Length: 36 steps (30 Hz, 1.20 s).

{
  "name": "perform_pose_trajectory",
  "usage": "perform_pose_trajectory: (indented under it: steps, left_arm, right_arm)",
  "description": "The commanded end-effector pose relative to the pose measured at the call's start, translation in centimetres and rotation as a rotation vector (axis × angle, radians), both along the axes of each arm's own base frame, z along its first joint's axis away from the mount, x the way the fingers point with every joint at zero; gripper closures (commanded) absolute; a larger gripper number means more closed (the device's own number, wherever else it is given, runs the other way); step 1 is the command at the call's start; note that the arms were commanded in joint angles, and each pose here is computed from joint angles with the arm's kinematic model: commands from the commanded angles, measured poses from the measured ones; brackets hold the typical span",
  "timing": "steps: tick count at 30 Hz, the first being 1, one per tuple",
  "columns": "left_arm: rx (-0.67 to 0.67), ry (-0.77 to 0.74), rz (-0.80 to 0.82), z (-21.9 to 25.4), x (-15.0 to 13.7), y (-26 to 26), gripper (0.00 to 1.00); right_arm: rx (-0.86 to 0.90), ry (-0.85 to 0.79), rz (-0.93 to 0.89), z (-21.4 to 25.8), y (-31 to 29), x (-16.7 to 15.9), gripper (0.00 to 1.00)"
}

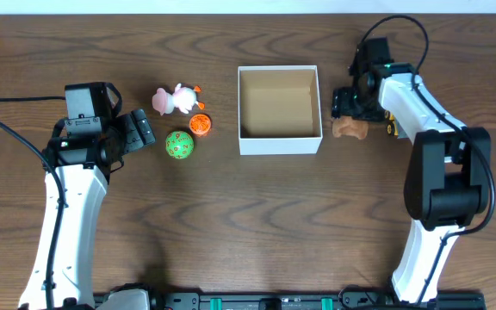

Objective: Pack container
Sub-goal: 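Reach the right gripper to the brown plush toy and grasp it, then carry the plush toy left and drop it into the white box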

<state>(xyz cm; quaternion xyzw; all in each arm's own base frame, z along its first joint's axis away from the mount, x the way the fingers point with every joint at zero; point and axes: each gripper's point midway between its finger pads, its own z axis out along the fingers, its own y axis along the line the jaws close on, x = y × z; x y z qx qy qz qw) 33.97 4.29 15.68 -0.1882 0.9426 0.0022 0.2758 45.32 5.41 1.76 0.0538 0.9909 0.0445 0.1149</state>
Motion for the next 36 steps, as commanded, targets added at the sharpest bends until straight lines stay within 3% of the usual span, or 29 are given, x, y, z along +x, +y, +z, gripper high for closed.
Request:
perform_pose_trajectory:
  steps: [1,2,4,5,10,15,20,23,25,27,33,36]
  left_arm:
    - [-0.005,-0.017,0.004,0.7,0.5,-0.1,0.02]
    - [-0.005,-0.017,0.004,0.7,0.5,-0.1,0.02]
    - [-0.005,-0.017,0.004,0.7,0.5,-0.1,0.02]
    - [-0.005,-0.017,0.004,0.7,0.5,-0.1,0.02]
    - [-0.005,-0.017,0.004,0.7,0.5,-0.1,0.02]
    - [-0.005,-0.017,0.004,0.7,0.5,-0.1,0.02]
    - [-0.005,-0.017,0.004,0.7,0.5,-0.1,0.02]
    - [-0.005,-0.017,0.004,0.7,0.5,-0.1,0.02]
    - [-0.005,-0.017,0.004,0.7,0.5,-0.1,0.02]
    - [-0.005,-0.017,0.004,0.7,0.5,-0.1,0.02]
    - [-0.005,-0.017,0.004,0.7,0.5,-0.1,0.02]
    - [-0.005,-0.017,0.004,0.7,0.5,-0.1,0.02]
  right_arm:
    - [-0.029,0.006,0.001,-0.1,0.2,-0.1,0.39]
    - [-0.046,0.012,-0.011,-0.1,-0.2,-0.2,0.48]
    - [-0.074,0.024,-0.019,-0.2,-0.7,-0.5,0.76]
    - [-0.082,0.026,-0.02,-0.1,-0.8,-0.6,0.78]
    - [-0.112,-0.014,-0.02,2.7,-0.9,-0.5,0.78]
    - [-0.077,-0.175,0.02,11.0,1.6,0.7,0.8]
    - [0.032,-0.386,0.142,20.5,7.9,0.4,0.81]
    - [0.049,-0.479,0.177,23.5,11.0,-0.1,0.79]
    - [0.06,-0.508,0.186,24.0,12.9,-0.3,0.72]
    - [0.074,-0.515,0.204,23.5,14.8,-0.3,0.73]
    - [0.112,-0.407,0.132,17.9,18.4,0.3,0.85]
    - [0.141,-0.322,0.082,14.2,19.8,0.3,0.84]
